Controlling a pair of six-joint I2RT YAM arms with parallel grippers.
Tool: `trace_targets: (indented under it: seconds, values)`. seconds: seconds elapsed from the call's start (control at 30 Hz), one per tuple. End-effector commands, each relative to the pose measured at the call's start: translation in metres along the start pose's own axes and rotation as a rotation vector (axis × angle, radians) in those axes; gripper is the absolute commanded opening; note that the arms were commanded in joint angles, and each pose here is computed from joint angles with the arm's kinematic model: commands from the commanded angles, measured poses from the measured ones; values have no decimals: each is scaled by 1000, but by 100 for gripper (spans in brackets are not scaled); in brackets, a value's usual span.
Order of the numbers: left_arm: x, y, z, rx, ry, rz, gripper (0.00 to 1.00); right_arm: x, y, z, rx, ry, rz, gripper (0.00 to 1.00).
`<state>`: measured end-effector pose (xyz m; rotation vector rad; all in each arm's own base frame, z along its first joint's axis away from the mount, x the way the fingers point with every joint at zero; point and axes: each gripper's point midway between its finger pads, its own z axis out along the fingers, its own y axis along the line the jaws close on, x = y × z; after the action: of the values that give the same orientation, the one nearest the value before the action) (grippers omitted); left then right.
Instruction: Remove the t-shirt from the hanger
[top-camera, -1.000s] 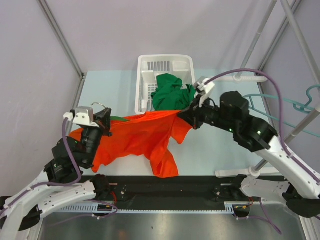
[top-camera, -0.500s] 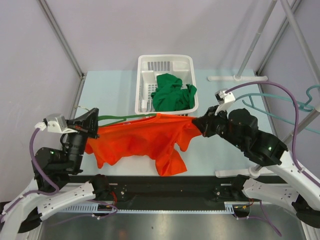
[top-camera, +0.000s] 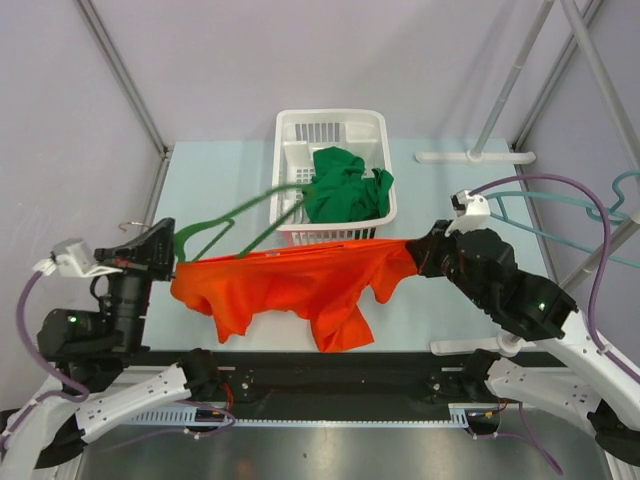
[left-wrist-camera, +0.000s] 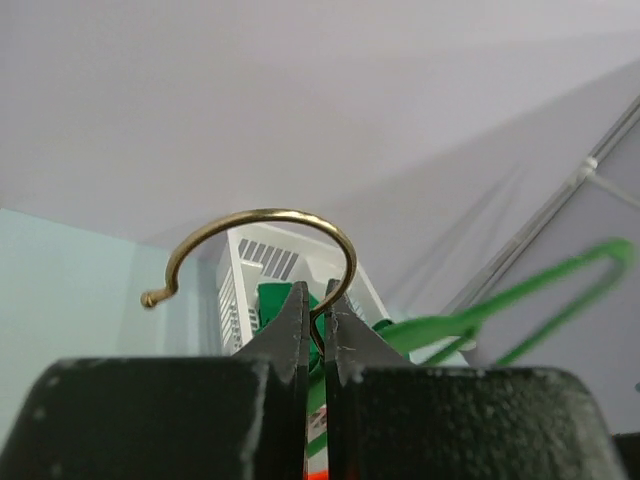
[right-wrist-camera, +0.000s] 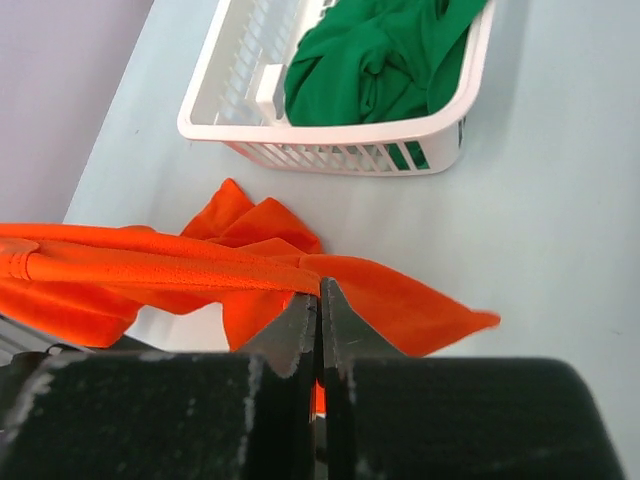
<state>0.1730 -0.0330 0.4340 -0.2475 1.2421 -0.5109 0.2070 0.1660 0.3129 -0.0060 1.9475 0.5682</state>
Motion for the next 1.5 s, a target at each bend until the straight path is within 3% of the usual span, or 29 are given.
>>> trace_targets:
  seconds: [0.0,0.3,0.5,0.77,0.9,0.93,1.0,1.03,1.13,1.23,1.3,1.4,1.47]
  values:
    - [-42,51,-14,-210,-83,65,0,-19,-37,1,158,-101,-65,0]
    - [-23,-16,20,-50,-34,-19,0,-7,55,39,-231,-18,-107,0]
    - [-14,-47,46,-24,-29,60,0,-11,56,46,-194,2,-119,0]
    - [25,-56,37,123,83,266,0,-55,21,15,-40,-143,-184,0]
    - [29,-35,25,69,103,232,0,-56,7,21,13,-144,-254,21]
    - [22,-33,25,59,94,219,0,-52,8,28,13,-121,-270,37]
    - [16,-35,28,52,85,227,0,-53,21,33,-42,-87,-293,59]
    - [5,-37,29,47,71,221,0,-49,25,43,-35,-53,-307,79]
    - [-8,-46,39,32,73,242,0,-57,30,40,-18,-11,-291,98]
    - [-9,-59,45,68,101,278,0,-55,64,29,-222,-3,-284,100]
    - [-5,-66,46,99,118,271,0,-41,105,15,-500,20,-316,100]
    - [-2,-74,45,137,123,243,0,-24,138,-4,-750,48,-351,100]
    - [-1,-74,46,131,125,245,0,-13,139,-4,-781,62,-349,100]
